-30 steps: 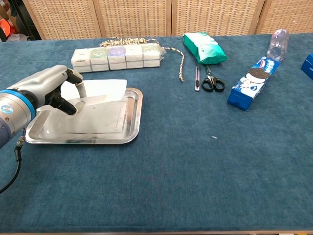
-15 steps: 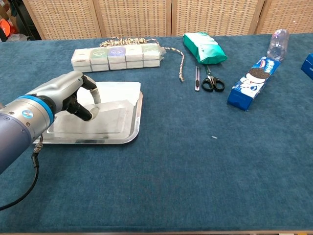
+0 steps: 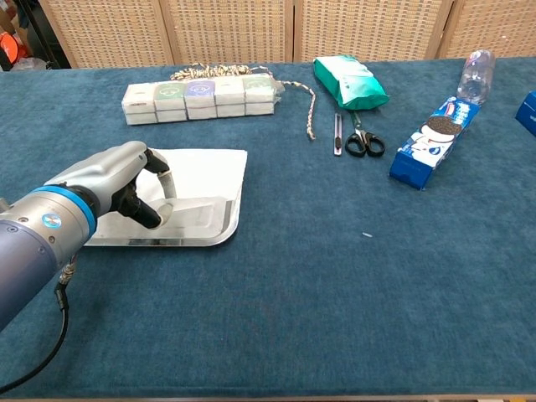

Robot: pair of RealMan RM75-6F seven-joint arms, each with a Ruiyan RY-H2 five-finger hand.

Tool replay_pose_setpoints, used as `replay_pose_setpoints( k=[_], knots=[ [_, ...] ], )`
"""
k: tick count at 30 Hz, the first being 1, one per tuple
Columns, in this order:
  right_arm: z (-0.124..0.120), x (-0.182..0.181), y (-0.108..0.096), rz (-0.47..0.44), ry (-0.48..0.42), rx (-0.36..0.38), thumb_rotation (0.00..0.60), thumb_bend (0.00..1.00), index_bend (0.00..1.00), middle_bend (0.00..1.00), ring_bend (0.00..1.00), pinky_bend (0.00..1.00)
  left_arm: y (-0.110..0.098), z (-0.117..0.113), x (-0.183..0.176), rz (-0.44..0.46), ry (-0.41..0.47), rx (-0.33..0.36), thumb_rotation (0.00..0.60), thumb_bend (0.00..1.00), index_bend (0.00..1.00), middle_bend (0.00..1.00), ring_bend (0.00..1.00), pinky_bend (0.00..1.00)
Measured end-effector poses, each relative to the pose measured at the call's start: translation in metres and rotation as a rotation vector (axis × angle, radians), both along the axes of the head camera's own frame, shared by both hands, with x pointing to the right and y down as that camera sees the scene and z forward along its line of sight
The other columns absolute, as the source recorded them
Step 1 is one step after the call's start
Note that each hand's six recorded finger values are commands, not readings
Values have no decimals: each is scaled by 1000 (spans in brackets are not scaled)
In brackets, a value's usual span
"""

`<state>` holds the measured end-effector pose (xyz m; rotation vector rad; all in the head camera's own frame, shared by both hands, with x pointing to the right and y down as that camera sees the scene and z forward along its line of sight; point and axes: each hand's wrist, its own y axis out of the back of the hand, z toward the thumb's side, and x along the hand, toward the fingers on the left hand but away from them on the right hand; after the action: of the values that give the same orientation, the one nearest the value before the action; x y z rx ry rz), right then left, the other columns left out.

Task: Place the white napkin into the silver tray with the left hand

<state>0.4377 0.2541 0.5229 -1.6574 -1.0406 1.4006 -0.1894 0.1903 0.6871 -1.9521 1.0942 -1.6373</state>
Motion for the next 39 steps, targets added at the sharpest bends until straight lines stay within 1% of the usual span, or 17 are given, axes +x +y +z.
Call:
replay_pose_setpoints(
  k=[12, 14, 20, 23, 31, 36, 39],
  knots=[
    [2, -2, 1, -10, 1, -5, 600, 0, 0, 0, 0, 0, 12, -4, -5, -24, -21, -20, 600, 516, 828, 181, 3, 0],
    [2, -4, 1, -14, 0, -4, 600, 0, 0, 0, 0, 0, 14, -6, -6, -32, -22, -22, 600, 503, 828, 181, 3, 0],
    [1, -5, 3, -16, -1, 0, 600, 0, 0, 0, 0, 0, 14, -11, -12, -39, -20, -14, 600, 407, 820, 176, 3, 0],
    [2, -6, 2, -18, -1, -1, 600, 0, 0, 0, 0, 0, 12, -14, -16, -36, -15, -10, 600, 377, 766, 157, 3, 0],
    [1, -5, 2, -15, -7, 6, 600, 0, 0, 0, 0, 0, 12, -17, -15, -15, 12, -6, 600, 273, 580, 53, 3, 0],
    [0, -5, 2, -13, -8, 9, 600, 0, 0, 0, 0, 0, 13, -17, -15, 1, 29, -16, 582, 235, 518, 8, 3, 0],
    [1, -5, 1, -13, -9, 11, 600, 0, 0, 0, 0, 0, 15, -17, -15, 8, 38, -30, 573, 218, 467, 0, 1, 0]
  ],
)
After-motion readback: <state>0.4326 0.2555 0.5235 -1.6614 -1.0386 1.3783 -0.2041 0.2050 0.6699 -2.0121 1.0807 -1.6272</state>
